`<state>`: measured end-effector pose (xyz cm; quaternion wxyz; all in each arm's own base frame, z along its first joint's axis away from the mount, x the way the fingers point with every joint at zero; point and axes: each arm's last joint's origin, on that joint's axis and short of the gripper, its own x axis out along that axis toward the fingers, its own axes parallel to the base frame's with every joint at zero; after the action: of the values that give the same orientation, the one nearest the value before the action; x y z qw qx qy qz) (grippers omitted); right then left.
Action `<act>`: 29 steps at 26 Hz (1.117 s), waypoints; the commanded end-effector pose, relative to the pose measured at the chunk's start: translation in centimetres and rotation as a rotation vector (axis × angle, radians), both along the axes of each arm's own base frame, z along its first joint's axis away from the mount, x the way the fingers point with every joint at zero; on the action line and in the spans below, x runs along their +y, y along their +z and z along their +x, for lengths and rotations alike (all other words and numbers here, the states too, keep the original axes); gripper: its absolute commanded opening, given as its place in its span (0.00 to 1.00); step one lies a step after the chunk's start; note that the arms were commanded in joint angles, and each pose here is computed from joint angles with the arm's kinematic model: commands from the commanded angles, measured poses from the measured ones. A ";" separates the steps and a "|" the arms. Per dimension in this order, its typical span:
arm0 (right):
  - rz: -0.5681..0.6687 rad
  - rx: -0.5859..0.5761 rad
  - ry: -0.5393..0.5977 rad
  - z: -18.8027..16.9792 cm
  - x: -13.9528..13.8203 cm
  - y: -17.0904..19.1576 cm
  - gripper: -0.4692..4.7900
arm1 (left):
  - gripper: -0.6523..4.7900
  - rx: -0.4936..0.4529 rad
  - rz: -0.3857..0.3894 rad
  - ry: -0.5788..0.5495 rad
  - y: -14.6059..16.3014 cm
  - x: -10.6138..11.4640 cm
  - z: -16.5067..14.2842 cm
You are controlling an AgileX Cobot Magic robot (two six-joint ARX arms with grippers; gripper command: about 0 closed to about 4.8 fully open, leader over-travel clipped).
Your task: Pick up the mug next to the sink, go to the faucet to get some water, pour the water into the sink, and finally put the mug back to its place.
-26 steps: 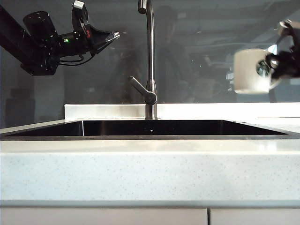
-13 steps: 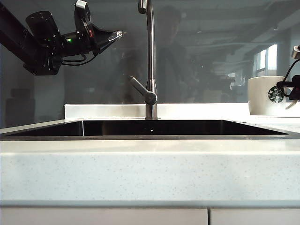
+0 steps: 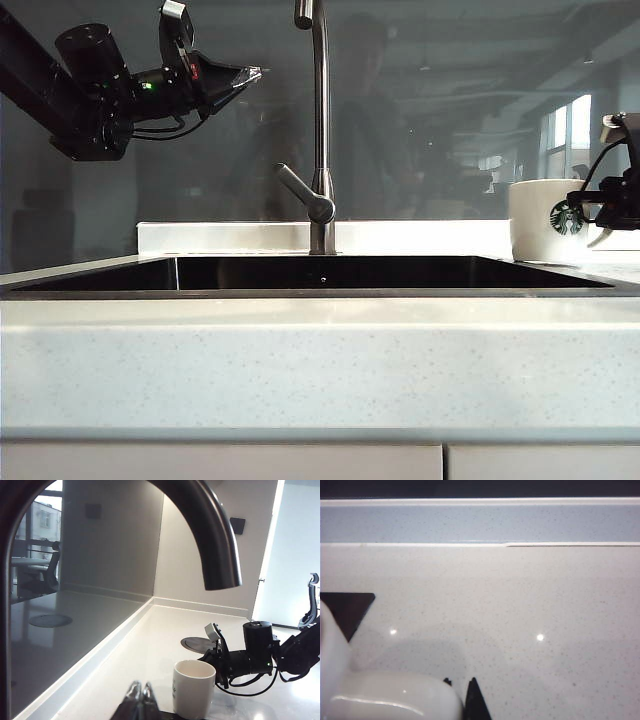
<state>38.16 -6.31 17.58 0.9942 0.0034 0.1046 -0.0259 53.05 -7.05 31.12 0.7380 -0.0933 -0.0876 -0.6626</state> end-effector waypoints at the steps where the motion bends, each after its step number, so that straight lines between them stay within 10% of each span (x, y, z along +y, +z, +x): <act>1: -0.010 -0.099 -0.032 0.2 -0.2 1.4 0.08 | 0.11 -0.024 -0.002 -0.003 0.7 -0.1 -0.4; 29: -0.009 -0.063 -0.059 0.3 -0.3 0.5 0.09 | 0.11 -0.024 -0.002 -0.004 0.7 -0.1 -0.4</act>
<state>38.31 -6.71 17.16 0.9932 0.0008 0.1002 -0.0594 53.02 -7.19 31.14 0.7370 -0.0931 -0.0877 -0.6636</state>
